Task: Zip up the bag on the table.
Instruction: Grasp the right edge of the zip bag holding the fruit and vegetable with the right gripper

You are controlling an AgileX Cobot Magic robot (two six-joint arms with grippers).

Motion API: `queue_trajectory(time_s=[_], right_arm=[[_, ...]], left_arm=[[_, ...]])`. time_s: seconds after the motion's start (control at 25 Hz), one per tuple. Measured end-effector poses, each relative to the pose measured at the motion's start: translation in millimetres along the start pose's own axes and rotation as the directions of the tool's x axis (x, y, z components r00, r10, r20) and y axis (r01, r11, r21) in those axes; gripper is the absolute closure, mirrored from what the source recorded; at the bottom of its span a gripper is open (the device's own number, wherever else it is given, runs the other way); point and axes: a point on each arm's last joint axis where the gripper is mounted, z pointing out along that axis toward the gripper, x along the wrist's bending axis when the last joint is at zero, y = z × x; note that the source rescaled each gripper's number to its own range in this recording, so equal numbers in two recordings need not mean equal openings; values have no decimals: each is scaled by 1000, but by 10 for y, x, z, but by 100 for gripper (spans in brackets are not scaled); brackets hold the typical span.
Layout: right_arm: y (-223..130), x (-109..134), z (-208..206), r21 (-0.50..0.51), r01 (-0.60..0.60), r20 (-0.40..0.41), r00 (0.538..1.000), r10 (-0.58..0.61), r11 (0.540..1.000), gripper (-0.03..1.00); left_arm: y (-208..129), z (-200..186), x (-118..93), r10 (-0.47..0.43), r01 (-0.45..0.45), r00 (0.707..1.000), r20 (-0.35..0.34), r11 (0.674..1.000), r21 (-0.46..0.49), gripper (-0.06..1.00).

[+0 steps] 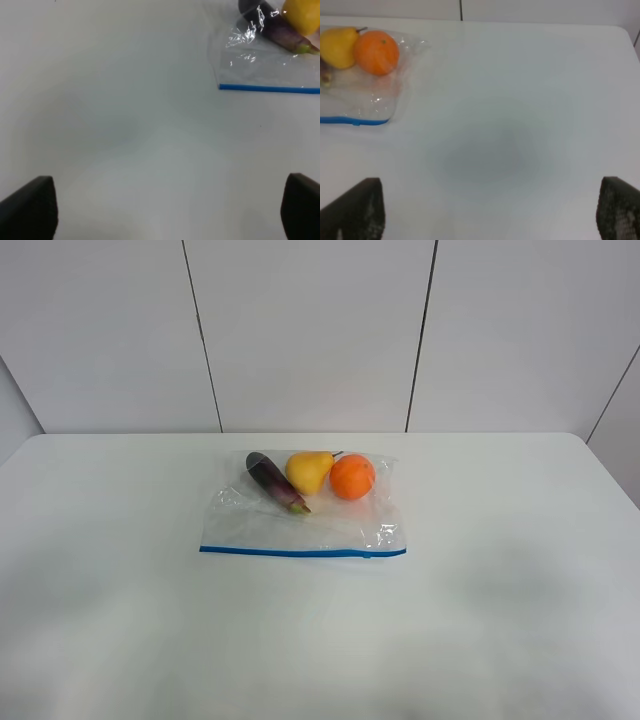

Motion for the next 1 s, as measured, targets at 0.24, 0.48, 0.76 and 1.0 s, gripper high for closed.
queue_trajectory(time_s=[0.24,0.48,0.76,1.0], right_arm=[[0,0,0,0,0,0,1000,0,1000,5],[98,-1,9,21,0,0,1000,0,1000,5],[779,36,445,240,-39,-45,998,51,970,5],[1088,144,1425,452,-109,-126,975,185,885,5]], left_arm=[[0,0,0,0,0,1000,0,1000,0,-6],[0,0,0,0,0,1000,0,1000,0,-6],[0,0,0,0,0,1000,0,1000,0,-6],[0,0,0,0,0,1000,0,1000,0,-6]])
